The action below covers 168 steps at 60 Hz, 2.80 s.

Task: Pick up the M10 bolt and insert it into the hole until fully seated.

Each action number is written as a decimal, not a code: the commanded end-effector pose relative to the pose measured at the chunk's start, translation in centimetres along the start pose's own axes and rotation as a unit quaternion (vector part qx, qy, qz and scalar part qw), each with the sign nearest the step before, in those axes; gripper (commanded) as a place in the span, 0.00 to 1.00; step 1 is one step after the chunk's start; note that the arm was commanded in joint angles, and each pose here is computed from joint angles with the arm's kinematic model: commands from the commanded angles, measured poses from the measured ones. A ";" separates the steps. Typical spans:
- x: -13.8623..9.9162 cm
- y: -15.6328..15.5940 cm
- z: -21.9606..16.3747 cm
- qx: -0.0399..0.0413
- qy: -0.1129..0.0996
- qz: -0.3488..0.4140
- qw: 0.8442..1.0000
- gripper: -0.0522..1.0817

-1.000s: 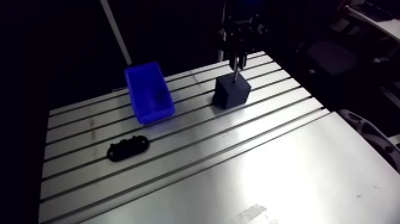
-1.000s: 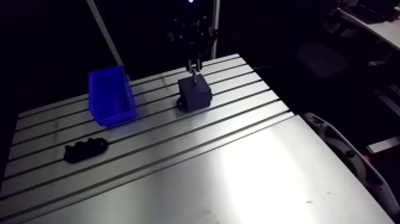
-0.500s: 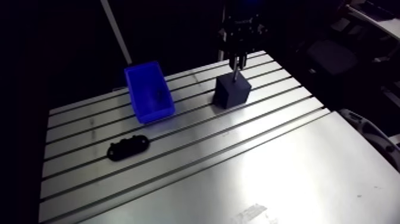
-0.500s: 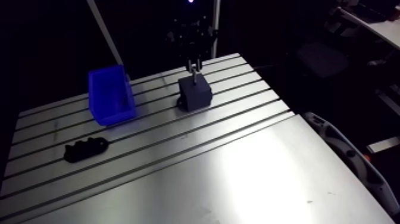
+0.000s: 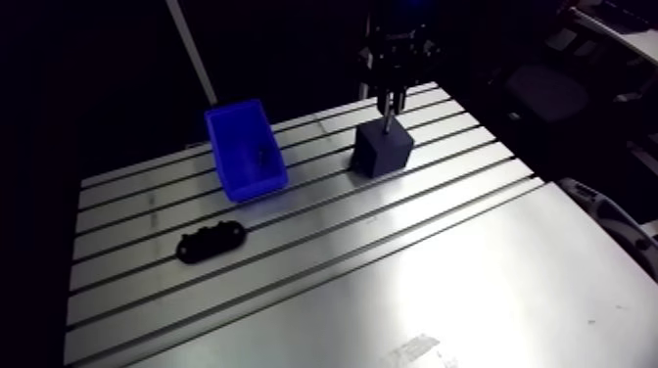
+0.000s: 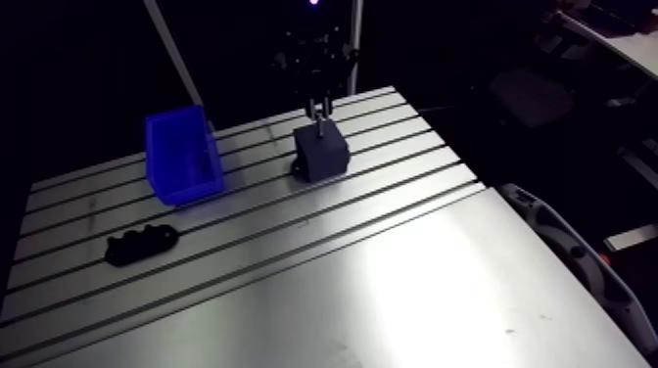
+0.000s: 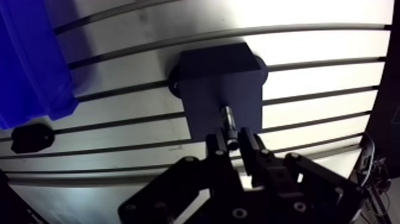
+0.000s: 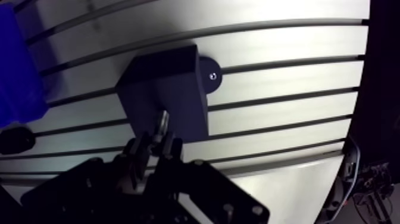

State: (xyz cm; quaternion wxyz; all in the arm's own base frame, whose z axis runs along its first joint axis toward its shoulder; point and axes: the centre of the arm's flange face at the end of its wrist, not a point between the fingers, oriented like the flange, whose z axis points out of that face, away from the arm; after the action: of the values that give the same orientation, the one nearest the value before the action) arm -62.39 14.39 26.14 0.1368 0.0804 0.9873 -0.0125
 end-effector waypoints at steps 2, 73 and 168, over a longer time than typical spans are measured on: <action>0.0 -0.1 0.0 0.000 0.000 -0.001 1.000 1.00; 0.0 0.0 0.6 0.001 -0.002 0.001 1.000 1.00; -0.3 0.1 0.8 -0.002 0.002 0.001 1.000 0.05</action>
State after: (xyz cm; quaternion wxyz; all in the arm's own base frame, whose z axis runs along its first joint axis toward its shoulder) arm -61.94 14.38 25.34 0.1363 0.0820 0.9872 -0.0108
